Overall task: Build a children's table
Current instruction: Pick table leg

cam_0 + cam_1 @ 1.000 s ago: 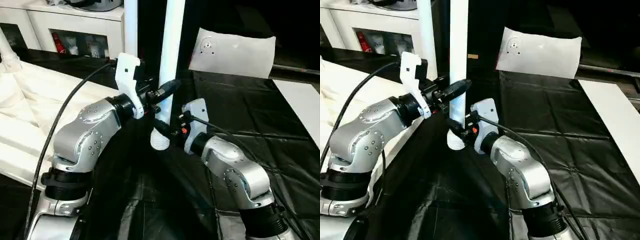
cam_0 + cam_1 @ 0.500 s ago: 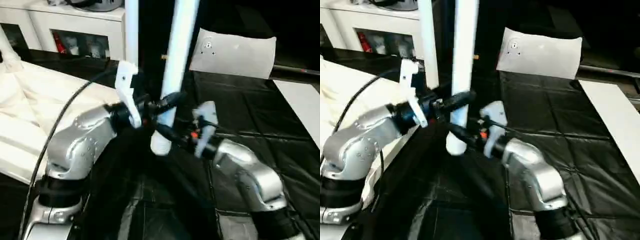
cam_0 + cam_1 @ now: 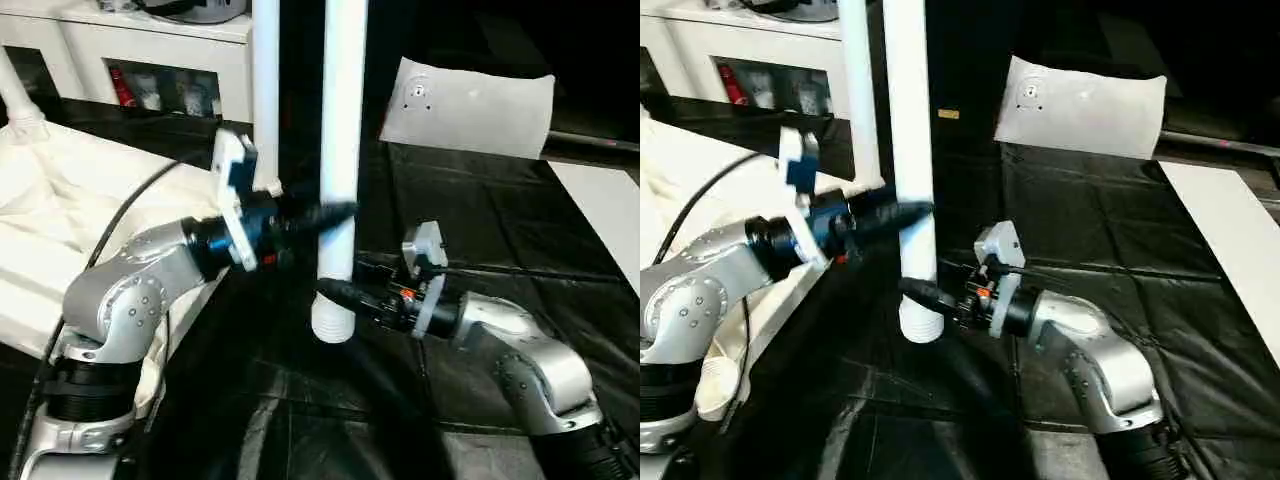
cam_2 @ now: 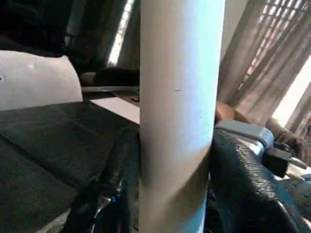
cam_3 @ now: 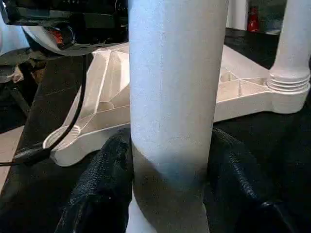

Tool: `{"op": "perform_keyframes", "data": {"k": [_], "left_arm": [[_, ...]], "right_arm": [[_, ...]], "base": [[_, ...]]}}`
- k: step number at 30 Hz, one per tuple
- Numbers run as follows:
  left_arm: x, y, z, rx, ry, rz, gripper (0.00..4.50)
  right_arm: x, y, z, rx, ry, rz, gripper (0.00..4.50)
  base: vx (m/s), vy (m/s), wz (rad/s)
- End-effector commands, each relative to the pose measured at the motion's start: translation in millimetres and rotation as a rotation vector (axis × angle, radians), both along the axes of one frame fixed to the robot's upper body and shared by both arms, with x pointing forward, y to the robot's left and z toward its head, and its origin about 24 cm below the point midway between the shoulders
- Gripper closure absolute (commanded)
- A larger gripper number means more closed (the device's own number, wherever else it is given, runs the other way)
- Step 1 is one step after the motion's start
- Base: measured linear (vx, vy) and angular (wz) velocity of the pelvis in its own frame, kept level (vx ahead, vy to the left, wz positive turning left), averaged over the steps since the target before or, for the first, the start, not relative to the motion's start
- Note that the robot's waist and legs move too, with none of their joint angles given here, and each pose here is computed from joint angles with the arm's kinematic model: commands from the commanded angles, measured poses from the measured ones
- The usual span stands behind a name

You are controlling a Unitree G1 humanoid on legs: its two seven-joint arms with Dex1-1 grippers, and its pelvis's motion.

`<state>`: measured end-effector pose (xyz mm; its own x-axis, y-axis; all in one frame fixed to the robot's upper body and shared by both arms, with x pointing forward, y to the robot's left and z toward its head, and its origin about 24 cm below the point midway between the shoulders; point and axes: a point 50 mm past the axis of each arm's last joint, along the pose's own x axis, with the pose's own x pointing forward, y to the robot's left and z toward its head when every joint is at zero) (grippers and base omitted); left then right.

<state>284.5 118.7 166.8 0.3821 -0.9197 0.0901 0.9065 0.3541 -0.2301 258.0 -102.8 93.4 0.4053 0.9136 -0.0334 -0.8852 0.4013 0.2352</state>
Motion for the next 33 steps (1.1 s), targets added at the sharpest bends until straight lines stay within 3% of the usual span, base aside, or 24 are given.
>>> {"op": "perform_keyframes", "data": {"k": [1, 17, 18, 21, 24, 26, 33], "left_arm": [[-3.3, -3, -4.5, 0.022, 0.019, -0.034, 2.59], [1.3, -2, 3.7, -0.098, 0.029, -0.005, 2.68], [4.1, -1, 5.3, -0.106, 0.032, 0.021, 2.68], [11.6, 2, 7.2, -0.099, 0.044, 0.092, 2.68], [17.4, 5, 9.7, -0.089, 0.063, 0.148, 2.68], [23.7, 8, 13.1, -0.080, 0.089, 0.206, 2.68], [32.4, 9, 29.0, -0.129, 0.123, 0.263, 2.68]], "right_arm": [[1.8, -1.4, 9.5, 0.012, -0.046, 0.009, 2.65], [3.3, -3.3, 11.0, -0.008, -0.050, 0.003, 2.65], [4.2, -4.0, 13.0, 0.014, -0.038, -0.004, 2.65], [6.8, -5.9, 18.0, 0.055, -0.027, -0.022, 1.95], [8.5, -7.0, 24.0, 0.096, -0.027, -0.040, 1.85], [11.7, -9.2, 31.4, 0.146, -0.017, -0.076, 1.53], [19.5, -17.5, 48.4, 0.253, 0.033, -0.152, 1.41]], "base": [[0.000, 0.000, 0.00], [0.000, 0.000, 0.00], [0.000, 0.000, 0.00], [0.000, 0.000, 0.00], [0.000, 0.000, 0.00], [0.000, 0.000, 0.00], [0.000, 0.000, 0.00]]}}
